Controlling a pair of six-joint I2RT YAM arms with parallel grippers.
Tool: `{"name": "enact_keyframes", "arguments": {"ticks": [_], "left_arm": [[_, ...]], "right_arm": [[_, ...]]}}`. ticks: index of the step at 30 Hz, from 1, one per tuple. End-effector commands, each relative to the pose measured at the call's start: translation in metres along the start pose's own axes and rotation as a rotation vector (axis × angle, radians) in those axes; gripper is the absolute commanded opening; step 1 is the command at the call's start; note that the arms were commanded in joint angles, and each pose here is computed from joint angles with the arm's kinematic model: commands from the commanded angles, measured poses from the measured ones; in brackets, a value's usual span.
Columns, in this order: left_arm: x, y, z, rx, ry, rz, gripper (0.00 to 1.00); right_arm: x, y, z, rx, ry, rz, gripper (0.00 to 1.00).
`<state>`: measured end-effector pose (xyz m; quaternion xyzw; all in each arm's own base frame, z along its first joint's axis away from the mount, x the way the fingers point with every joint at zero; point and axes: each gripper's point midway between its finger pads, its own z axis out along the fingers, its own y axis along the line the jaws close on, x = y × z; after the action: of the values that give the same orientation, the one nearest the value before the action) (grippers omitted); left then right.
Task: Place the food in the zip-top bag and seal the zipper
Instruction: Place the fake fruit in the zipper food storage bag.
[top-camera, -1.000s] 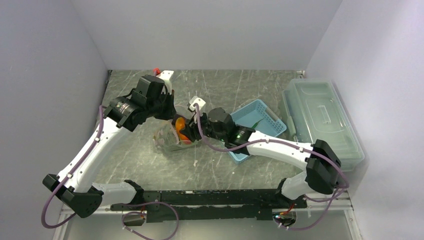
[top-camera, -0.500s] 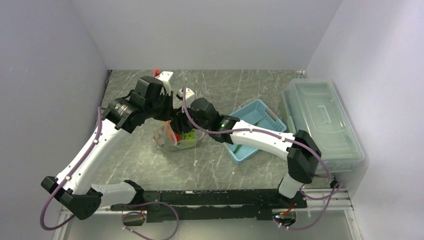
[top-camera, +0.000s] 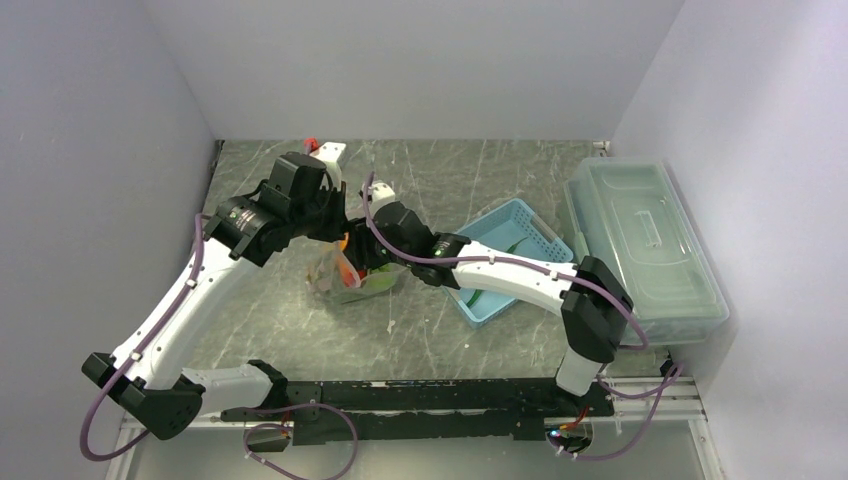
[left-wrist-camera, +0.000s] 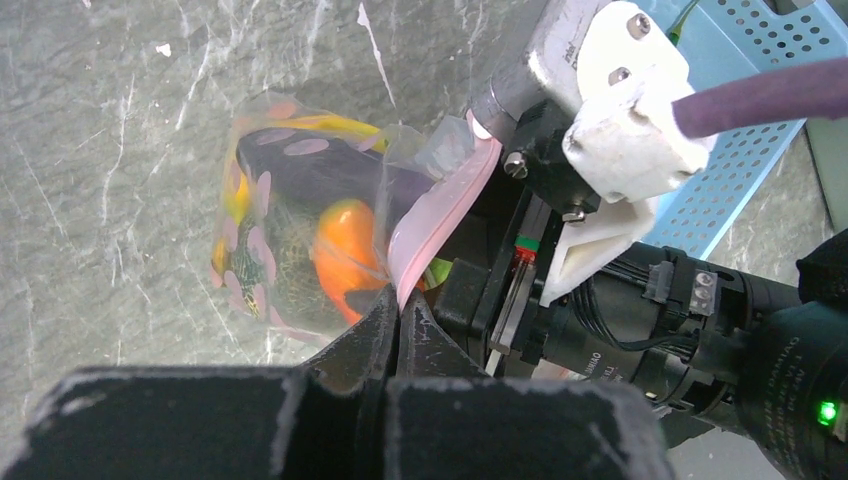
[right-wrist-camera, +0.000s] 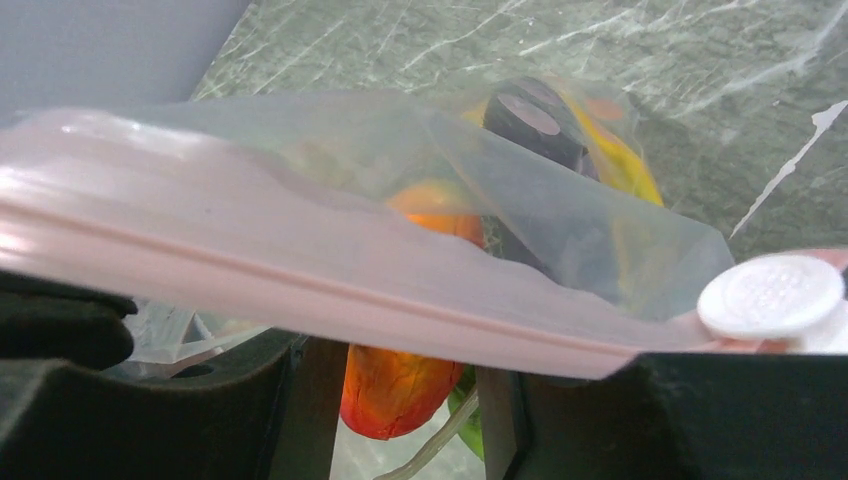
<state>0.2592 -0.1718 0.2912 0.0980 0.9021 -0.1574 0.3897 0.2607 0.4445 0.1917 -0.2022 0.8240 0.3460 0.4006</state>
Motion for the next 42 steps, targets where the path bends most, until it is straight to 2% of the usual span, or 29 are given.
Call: {"name": "enact_keyframes", "arguments": {"ticks": [1,3,7,13,17,27,42], "left_arm": [[-0.013,-0.007,-0.011,0.041,-0.07,-0.007,0.0],[-0.013,-0.008,-0.011,0.041,-0.069,-0.006,0.0],[-0.013,-0.008,-0.01,0.042,-0.067,-0.006,0.0],[-0.013,-0.006,-0.011,0.032,-0.07,-0.008,0.0],[-0.013,-0.005,-0.011,0.024,-0.072,-0.007,0.0],[-0.011,-0.004,-0.005,0.016,-0.055,0.006,0.0],[-0.01,-0.007,0.0,0.031,-0.043,0.019,0.0]], "right_arm": [[-0.021,0.002,-0.008,0.022,-0.071,0.015,0.52],[-0.027,0.004,-0.015,0.017,-0.09,0.007,0.6],[-0.042,0.009,-0.029,0.004,-0.119,-0.019,0.71],[-0.062,0.014,-0.055,-0.002,-0.159,-0.077,0.79],[-0.07,0.002,-0.078,0.044,-0.195,-0.109,0.8],[-0.074,-0.072,-0.14,0.277,-0.221,-0.091,0.78],[-0.032,-0.204,-0.198,0.681,-0.044,0.084,0.76]]}}
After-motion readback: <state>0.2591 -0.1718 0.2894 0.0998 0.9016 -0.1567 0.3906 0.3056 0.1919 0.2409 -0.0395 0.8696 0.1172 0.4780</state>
